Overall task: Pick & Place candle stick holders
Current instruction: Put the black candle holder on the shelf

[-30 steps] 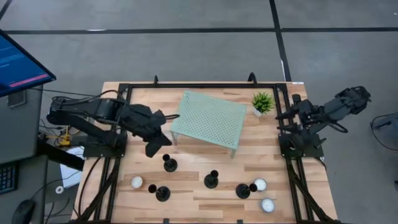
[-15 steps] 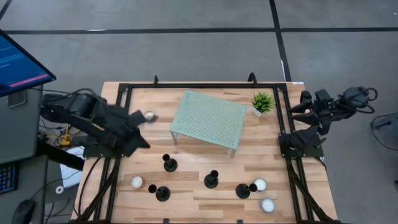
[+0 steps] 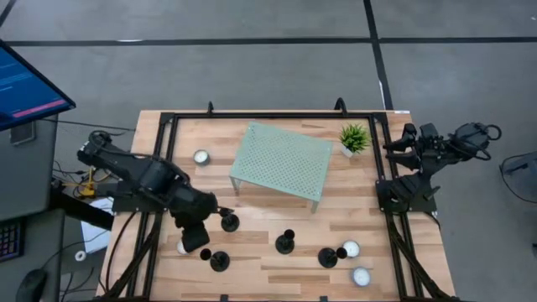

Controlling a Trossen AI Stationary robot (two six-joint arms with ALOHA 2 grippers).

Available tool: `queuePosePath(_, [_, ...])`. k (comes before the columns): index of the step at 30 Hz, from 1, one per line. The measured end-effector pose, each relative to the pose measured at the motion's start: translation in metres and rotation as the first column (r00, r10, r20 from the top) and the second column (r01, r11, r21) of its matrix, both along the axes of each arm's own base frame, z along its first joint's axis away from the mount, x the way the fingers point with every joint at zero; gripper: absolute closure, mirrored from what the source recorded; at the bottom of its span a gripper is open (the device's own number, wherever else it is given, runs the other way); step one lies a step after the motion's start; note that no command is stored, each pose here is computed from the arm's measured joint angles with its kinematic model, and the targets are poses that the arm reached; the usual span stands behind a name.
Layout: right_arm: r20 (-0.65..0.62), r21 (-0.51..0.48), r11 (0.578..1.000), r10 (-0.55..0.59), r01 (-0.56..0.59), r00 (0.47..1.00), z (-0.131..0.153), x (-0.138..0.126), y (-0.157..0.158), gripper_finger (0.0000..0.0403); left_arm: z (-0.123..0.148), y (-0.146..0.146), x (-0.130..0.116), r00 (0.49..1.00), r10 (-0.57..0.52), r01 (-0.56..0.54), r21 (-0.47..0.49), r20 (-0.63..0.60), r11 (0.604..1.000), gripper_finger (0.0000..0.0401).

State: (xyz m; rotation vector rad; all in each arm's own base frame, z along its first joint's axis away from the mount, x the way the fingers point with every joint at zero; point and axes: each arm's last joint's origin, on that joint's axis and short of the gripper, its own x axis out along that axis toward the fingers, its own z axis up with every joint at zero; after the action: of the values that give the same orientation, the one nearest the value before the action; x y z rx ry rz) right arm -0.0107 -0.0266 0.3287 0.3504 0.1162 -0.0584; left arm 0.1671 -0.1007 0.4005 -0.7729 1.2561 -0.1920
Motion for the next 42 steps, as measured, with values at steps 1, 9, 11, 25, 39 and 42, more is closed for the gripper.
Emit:
queuePosePath(1, [-0.005,-0.004,1.0,-0.002,0.002,1.0,-0.001,0.0,0.0,0.0211,0.0,0.0,0.001,1.0,-0.004,0.003,-0.04,-0.029,0.999,0.0359])
queuePosePath(9, [-0.015,-0.014,1.0,-0.022,0.022,1.0,-0.002,0.0,-0.001,0.0154,0.032,0.022,-0.002,0.956,0.294,-0.279,-0.358,-0.012,0.891,0.0301])
queuePosePath(11, [-0.015,-0.014,1.0,-0.022,0.022,1.0,-0.002,0.0,-0.001,0.0149,0.044,0.024,-0.001,0.91,0.412,-0.35,-0.443,0.049,0.825,0.0298])
queuePosePath(25, [0.016,0.092,0.995,-0.03,0.029,0.999,0.001,0.0,0.0,0.0147,0.089,0.027,0.025,0.793,0.54,-0.317,-0.567,0.282,0.761,0.0317])
queuePosePath(39, [0.006,0.087,0.996,-0.03,0.029,1.0,0.0,0.0,-0.001,0.0147,0.086,-0.001,0.049,0.955,0.295,-0.269,-0.341,0.028,0.901,0.0398])
queuePosePath(42, [0.004,0.086,0.996,-0.03,0.03,1.0,0.0,0.0,-0.001,0.0147,0.073,-0.002,0.035,0.957,0.285,-0.292,-0.185,-0.062,0.938,0.0398])
